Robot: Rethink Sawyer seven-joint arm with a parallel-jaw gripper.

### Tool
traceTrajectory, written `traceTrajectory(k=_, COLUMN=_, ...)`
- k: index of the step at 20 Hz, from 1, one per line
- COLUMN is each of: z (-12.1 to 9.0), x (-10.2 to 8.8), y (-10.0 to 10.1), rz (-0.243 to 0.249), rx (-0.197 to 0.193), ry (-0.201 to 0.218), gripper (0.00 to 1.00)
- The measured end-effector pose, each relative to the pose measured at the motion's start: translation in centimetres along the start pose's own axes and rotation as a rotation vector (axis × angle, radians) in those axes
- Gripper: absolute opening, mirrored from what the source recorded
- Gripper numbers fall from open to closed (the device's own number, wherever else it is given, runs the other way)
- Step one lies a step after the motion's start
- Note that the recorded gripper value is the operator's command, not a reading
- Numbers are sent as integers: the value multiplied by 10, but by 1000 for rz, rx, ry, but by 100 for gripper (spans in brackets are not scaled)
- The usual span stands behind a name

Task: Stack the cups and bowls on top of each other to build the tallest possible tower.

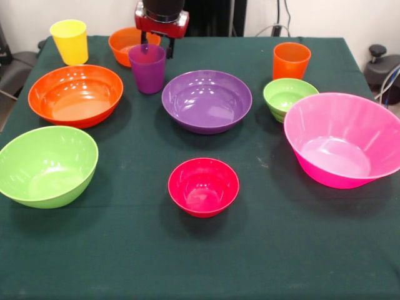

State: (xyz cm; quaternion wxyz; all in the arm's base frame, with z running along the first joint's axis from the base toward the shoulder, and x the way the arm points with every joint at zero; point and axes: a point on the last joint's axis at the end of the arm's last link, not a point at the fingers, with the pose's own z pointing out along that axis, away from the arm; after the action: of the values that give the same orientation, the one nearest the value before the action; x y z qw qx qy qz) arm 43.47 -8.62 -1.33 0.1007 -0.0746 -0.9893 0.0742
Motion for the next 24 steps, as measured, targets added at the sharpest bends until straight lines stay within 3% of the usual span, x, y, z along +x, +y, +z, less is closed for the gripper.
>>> traceTrajectory(k=24, z=-5, x=-6, y=5, rz=-6, rx=-11, ry=-16, gripper=100)
